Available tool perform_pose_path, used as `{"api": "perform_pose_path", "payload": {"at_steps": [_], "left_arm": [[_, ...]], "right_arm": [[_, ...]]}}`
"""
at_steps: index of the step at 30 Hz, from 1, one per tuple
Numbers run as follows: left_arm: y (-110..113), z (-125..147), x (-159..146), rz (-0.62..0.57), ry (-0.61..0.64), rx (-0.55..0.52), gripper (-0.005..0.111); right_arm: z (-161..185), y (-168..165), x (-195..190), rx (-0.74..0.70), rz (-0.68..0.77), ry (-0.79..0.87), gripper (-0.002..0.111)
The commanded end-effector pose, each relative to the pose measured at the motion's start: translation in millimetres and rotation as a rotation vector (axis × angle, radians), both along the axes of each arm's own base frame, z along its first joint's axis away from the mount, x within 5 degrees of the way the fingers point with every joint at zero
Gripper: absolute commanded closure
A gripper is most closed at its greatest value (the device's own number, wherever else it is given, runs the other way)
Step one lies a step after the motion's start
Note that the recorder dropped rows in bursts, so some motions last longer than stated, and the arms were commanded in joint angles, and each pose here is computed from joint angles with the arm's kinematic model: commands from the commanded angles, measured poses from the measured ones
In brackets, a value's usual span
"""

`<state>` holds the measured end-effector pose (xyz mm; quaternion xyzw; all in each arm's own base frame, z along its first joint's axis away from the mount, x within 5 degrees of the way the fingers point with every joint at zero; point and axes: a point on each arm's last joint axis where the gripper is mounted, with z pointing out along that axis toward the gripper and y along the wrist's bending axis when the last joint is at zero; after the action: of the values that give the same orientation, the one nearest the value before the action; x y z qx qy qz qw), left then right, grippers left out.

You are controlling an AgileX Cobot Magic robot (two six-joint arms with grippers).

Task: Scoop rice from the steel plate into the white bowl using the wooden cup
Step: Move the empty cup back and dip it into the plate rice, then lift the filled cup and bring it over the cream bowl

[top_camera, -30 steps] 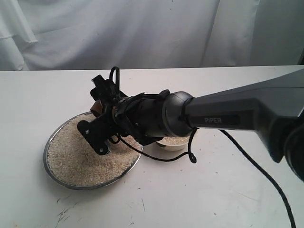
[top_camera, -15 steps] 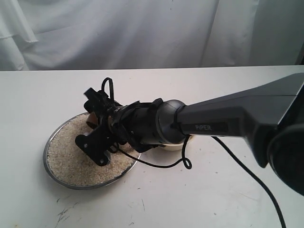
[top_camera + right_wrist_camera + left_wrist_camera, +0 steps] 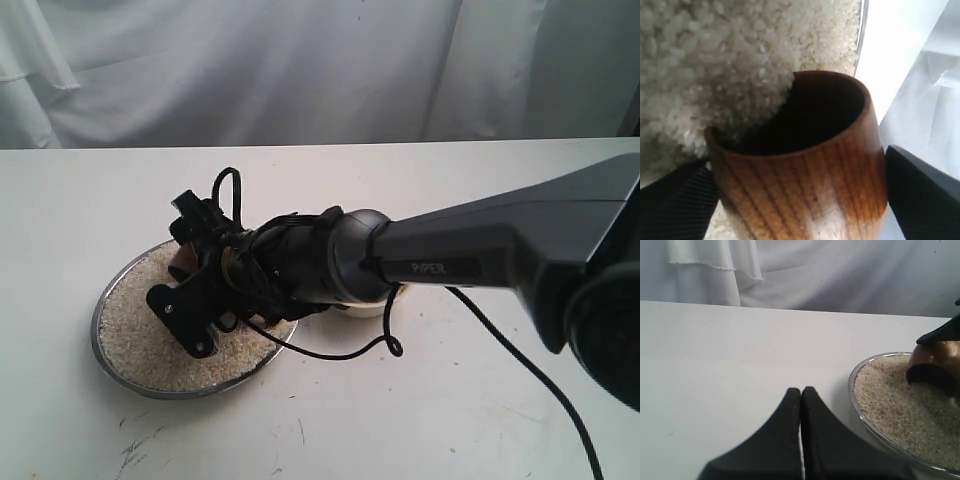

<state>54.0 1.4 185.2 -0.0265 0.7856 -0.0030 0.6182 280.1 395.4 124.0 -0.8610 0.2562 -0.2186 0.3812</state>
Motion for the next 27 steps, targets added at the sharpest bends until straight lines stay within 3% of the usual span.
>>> {"api": "perform_pose_path", "payload": {"at_steps": [1,13,23,27], "left_arm": [[0.1,-0.8,0.0,0.002,-0.006,-0.002,0.107],[0.1,-0.8,0.0,0.002,-0.006,-0.002,0.107],[0.1,-0.8,0.0,0.002,-0.006,-0.002,0.107],[0.1,-0.8,0.0,0.002,-0.006,-0.002,0.107]], "right_arm": [[12.4,4.9,-8.0,0.084,-0.016,0.075,0.108],[12.5,6.1,-10.9,0.131,-0.065,0.14,0.108],[34.0,-1.7,-4.8,0.294,-0.24,0.283,0.108],[38.3,-11.9,7.0,0.392,-0.373,0.387,0.108]]}}
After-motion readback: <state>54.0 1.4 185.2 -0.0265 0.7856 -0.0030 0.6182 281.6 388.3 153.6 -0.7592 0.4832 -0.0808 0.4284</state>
